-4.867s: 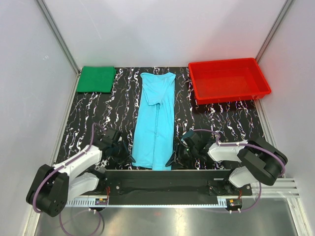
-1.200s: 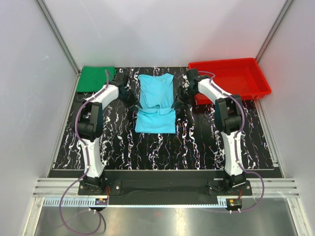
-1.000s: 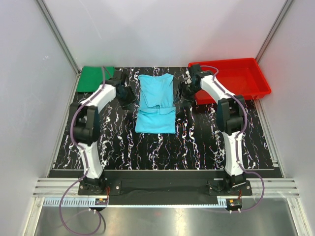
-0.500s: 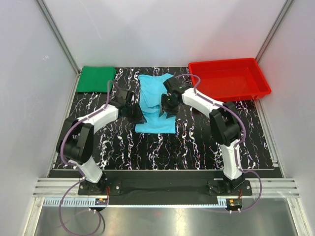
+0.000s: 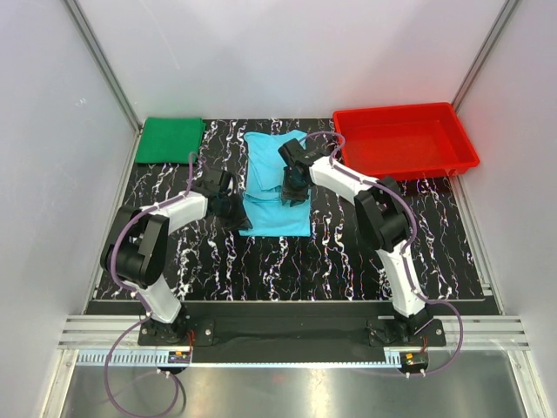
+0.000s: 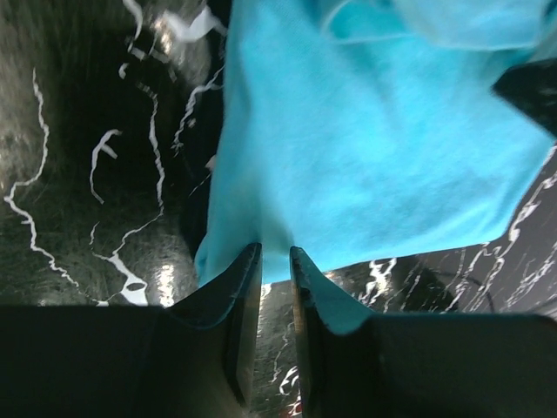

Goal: Fold and stack the t-shirts
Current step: Fold the tshirt

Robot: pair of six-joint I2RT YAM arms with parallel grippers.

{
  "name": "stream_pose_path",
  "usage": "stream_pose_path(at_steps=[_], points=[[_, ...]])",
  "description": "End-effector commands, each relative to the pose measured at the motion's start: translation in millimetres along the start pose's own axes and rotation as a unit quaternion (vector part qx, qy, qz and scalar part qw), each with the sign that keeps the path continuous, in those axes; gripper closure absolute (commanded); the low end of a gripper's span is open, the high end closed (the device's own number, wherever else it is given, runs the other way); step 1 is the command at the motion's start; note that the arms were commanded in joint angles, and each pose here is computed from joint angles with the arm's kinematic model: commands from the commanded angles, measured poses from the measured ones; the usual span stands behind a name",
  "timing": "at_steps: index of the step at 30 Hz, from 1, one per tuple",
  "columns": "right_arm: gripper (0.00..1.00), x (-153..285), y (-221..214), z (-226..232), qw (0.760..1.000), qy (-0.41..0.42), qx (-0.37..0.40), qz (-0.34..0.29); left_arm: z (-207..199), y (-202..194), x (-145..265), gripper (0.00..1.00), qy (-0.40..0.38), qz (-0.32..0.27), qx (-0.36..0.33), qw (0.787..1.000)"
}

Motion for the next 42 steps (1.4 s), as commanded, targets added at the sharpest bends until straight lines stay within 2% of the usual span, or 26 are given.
stream_pose_path(at_steps=[1,4,13,20,23,26,28,32,35,42], points=[[0.63,6.0,10.6,11.7,0.999,-0.020,0.004,-0.044,2.0,1.8,0.2,0.76,-0.012,-0.016,-0.009,1.000],[0.62,0.6,13.0,10.0,0.996,-0.055,0.002,-0.065,4.4,-0.8,-2.4,0.76,-0.012,-0.008,-0.005,1.000],[0.63,-9.2,30.6,19.2,0.989,-0.076,0.006,-0.127,7.8,-6.4,-4.2,0.77,-0.018,0.002,0.005,1.000],[0.61,12.0,76.5,34.4,0.976,-0.074,0.043,-0.202,9.0,-8.4,-4.2,0.78,-0.020,0.004,0.008,1.000],[0.59,19.7,87.8,34.4,0.973,-0.082,0.057,-0.210,7.8,-7.9,-1.7,0.78,-0.021,0.002,0.005,1.000],[0.57,29.8,84.3,33.6,0.976,-0.074,0.070,-0.195,5.2,-5.3,1.5,0.78,-0.021,-0.001,0.001,1.000],[0.56,40.6,77.7,36.9,0.981,-0.039,0.071,-0.178,2.2,-3.4,4.0,0.78,-0.025,-0.003,-0.002,1.000],[0.57,46.4,43.6,38.6,0.989,0.003,0.066,-0.133,-5.5,0.2,13.9,0.78,-0.035,-0.014,-0.007,0.999],[0.57,49.4,24.8,43.8,0.989,0.019,0.064,-0.129,-5.9,0.0,18.2,0.79,-0.038,-0.020,-0.009,0.999],[0.58,24.2,1.8,62.1,0.993,0.036,0.066,-0.093,3.0,-4.7,5.3,0.80,-0.033,-0.002,0.007,0.999]])
Point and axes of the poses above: each gripper's point midway between its finger pads, its own x axis back along the fingers, its own z axis along the line the jaws close on, y = z × x, the point moved 10 cm from there along x, back along the fingers, and after that the axes turned 8 degrees about x, right-handed, at the moved point
